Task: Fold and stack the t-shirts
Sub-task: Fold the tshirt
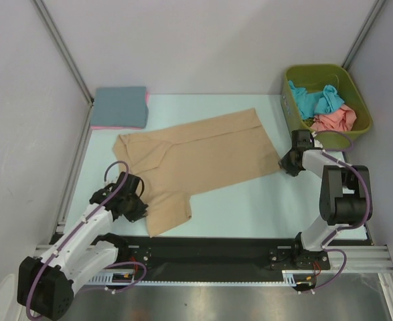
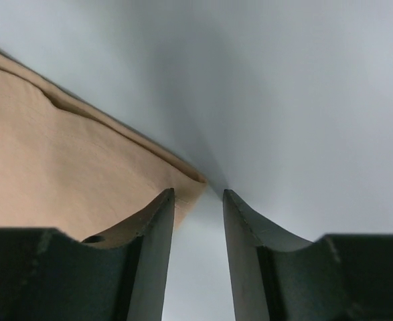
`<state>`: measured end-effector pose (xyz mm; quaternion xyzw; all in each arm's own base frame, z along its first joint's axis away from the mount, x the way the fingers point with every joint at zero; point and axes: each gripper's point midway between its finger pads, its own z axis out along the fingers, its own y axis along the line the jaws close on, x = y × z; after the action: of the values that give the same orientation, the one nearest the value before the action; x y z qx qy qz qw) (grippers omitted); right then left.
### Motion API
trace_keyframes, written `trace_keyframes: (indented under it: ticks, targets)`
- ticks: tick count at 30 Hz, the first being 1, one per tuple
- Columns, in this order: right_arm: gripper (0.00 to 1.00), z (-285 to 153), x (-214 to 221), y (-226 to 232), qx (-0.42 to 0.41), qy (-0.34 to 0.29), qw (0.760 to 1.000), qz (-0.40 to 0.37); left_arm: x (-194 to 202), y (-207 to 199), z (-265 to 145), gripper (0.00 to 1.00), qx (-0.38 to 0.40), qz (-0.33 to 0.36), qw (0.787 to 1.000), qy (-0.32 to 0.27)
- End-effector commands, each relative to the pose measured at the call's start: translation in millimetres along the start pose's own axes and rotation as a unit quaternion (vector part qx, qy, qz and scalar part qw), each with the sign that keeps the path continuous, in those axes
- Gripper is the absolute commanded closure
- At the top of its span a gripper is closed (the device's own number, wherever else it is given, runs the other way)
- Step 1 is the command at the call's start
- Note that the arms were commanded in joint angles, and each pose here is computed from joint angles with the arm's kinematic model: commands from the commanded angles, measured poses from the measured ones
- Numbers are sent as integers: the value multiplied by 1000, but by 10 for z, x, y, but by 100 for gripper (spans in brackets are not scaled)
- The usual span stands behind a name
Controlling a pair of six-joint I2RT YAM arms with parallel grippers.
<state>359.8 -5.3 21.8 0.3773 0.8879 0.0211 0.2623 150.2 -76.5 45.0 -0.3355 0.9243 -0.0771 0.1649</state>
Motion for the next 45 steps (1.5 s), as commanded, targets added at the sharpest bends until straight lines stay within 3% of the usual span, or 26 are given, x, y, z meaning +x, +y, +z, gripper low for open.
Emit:
trace_keyframes:
  ticks: [1, 6, 8, 12, 17, 30, 37, 45]
  targets:
    - [61, 75, -206, 99, -4, -39, 999, 17, -95, -45, -99, 100, 9, 15, 1000, -20]
    - [70, 106, -136, 32, 9, -35, 999, 13, -125, -51, -146, 100, 12, 19, 999, -28]
    - [84, 105, -125, 22, 7, -36, 999, 3, -135, -48, -162, 100, 13, 19, 999, -31]
    - [100, 63, -114, 9, 7, -36, 999, -18, -162, -69, -205, 100, 20, 24, 999, -37]
    - [100, -160, -114, 107, -3, -52, 996, -71, -273, -153, -313, 100, 31, 42, 997, -56]
    - [100, -398, -262, 325, -23, -76, 991, -107, -606, -475, -520, 100, 39, 84, 991, -93]
    - [100, -428, -559, 824, -57, -92, 982, -157, -1011, -650, -722, 100, 38, 87, 985, -141]
    - [100, -251, -771, 1278, -80, -90, 975, -189, -1564, -944, -674, 100, 27, 78, 982, -167]
